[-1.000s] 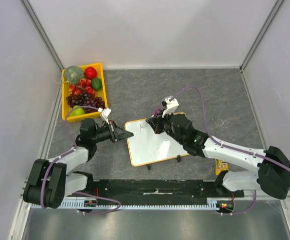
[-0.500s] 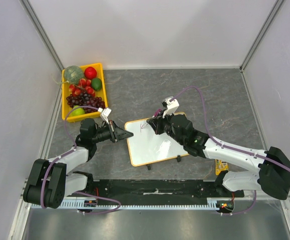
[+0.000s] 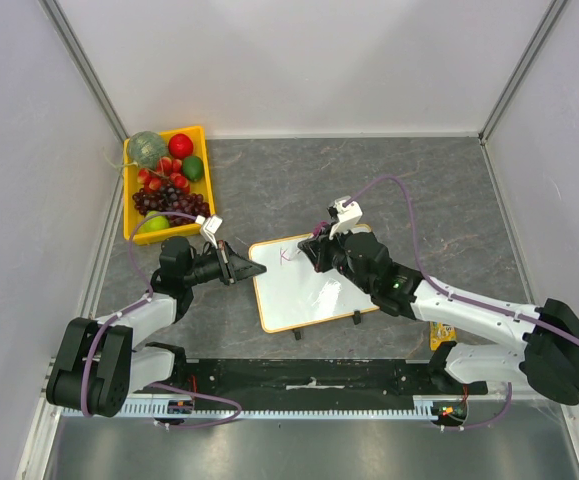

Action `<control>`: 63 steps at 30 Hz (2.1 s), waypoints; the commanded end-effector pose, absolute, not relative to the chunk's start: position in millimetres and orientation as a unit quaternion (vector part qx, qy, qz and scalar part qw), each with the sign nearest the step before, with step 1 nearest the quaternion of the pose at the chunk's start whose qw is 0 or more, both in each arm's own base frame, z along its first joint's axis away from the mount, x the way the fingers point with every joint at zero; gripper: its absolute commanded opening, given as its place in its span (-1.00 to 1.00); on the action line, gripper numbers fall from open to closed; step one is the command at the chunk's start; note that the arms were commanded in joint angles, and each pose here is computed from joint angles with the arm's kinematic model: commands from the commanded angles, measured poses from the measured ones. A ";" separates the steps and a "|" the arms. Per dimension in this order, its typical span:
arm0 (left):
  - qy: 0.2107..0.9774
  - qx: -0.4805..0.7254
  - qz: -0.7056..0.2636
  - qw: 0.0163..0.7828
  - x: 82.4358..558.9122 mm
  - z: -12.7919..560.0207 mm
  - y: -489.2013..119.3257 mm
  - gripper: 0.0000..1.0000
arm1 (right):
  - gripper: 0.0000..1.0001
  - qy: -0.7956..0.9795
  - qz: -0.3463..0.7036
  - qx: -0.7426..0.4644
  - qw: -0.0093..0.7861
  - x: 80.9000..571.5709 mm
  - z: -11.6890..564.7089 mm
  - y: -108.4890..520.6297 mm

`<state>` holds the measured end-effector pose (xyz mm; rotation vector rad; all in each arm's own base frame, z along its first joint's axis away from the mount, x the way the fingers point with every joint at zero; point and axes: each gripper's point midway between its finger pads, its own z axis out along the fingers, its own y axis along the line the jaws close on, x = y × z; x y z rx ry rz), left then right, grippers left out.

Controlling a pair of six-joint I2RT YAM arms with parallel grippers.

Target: Write a sentence on the whiteboard

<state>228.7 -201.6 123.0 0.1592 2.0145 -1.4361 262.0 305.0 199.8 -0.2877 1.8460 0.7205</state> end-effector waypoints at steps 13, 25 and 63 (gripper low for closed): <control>0.800 0.058 -0.494 0.334 233.8 98.3 -192.1 -0.96 | -1.00 0.743 0.306 -0.104 0.586 272.3 252.0 299.7; 0.800 0.058 -0.496 0.333 232.2 98.4 -192.4 -0.96 | -1.00 0.764 0.269 -0.102 0.577 284.0 224.3 300.5; 0.800 0.056 -0.495 0.334 232.8 98.6 -192.0 -0.96 | -1.00 0.777 0.295 -0.129 0.541 259.6 198.4 297.1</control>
